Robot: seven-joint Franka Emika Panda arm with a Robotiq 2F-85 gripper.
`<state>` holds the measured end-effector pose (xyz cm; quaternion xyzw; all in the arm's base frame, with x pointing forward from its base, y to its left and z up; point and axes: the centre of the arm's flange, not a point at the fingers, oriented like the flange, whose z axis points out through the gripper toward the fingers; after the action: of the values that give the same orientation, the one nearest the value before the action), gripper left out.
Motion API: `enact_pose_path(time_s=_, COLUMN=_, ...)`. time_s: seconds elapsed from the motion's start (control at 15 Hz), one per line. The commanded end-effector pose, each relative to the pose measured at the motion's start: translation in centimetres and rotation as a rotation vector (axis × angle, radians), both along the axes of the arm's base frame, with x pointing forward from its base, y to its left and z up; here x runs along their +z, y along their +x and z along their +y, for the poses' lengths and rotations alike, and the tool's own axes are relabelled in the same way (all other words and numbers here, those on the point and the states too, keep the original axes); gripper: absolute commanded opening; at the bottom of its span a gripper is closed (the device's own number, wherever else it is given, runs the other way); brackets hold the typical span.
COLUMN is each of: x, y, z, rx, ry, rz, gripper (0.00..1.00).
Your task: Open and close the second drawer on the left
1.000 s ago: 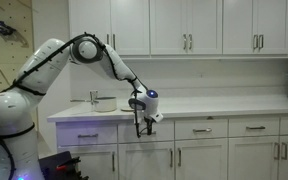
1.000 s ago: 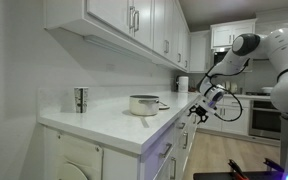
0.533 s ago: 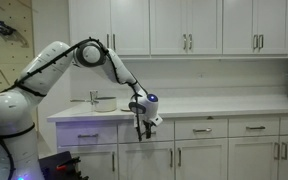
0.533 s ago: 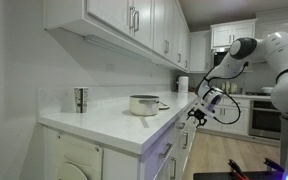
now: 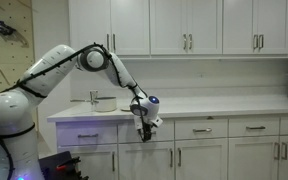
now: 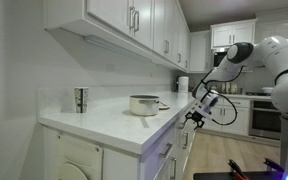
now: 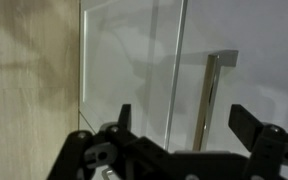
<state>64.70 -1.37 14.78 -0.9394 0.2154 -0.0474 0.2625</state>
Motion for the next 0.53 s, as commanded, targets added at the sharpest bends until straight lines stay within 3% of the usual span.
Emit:
enact_pose_path(time_s=0.0, x=-0.3, y=1.7, z=0.7, rx=0.048, ry=-0.004, rz=-0.009, gripper=1.00)
enact_pose_path(time_s=0.47, x=-1.4, y=3.4, z=2.1, rx=0.089, ry=-0.033, rz=-0.017, gripper=1.00)
